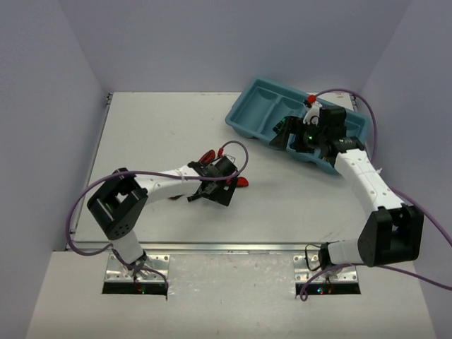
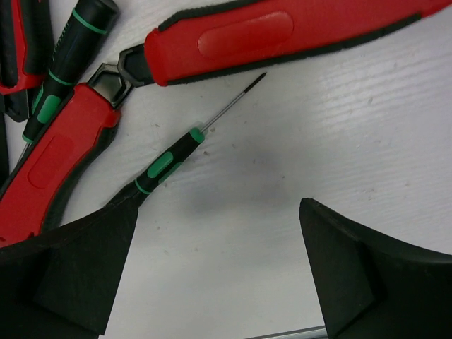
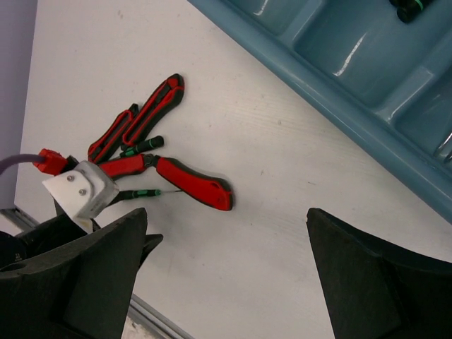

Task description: Sort the tools into containers

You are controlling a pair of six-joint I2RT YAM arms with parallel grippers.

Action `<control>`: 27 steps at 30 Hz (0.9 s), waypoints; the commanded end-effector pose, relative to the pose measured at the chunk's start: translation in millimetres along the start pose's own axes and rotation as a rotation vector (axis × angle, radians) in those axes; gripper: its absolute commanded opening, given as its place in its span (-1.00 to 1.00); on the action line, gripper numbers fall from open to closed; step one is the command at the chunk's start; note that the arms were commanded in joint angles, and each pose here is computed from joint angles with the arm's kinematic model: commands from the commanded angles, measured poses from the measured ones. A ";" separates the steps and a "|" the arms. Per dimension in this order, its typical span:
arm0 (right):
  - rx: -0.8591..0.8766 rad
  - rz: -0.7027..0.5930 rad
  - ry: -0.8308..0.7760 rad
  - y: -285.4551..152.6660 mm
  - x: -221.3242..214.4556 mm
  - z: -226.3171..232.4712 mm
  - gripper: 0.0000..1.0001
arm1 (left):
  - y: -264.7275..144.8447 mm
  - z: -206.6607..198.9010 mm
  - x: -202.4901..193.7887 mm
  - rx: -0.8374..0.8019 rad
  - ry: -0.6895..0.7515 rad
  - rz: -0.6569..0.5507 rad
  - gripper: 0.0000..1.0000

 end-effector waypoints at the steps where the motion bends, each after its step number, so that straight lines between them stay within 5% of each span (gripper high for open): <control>1: 0.057 -0.060 -0.058 -5.6 10.7 12.0 0.86 | -11.8 -6.8 13.4 -0.134 0.188 -0.082 0.94; 6: 0.066 -0.062 -0.066 -6.3 9.8 13.7 0.86 | 2.7 -13.6 7.6 -0.259 0.205 -0.009 0.93; 16: 0.088 -0.088 -0.097 -11.9 11.5 20.0 0.86 | 41.7 6.6 -13.4 -0.159 0.148 0.110 0.83; 18: 0.089 -0.087 -0.102 -11.5 10.9 20.4 0.86 | 42.3 3.0 -16.8 -0.181 0.138 0.119 0.58; 21: 0.095 -0.088 -0.102 -11.4 10.3 21.1 0.86 | 42.8 -0.4 -26.5 -0.191 0.102 0.146 -0.06; 24: 0.107 -0.088 -0.103 -11.9 10.0 23.8 0.86 | 40.0 -0.2 -42.0 -0.187 0.093 0.159 -0.12; 27: 0.115 -0.092 -0.103 -12.5 9.9 25.0 0.86 | 38.4 -2.3 -50.5 -0.192 0.085 0.172 -0.37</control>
Point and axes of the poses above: each gripper's point midway between its finger pads, its own y axis out along the fingers, its own z axis along the line the jaws close on, x = y × z, the point moved 1 cm from there along -y, back along the fingers, and after that the axes turned 1 degree about y, right-handed, at the moved point
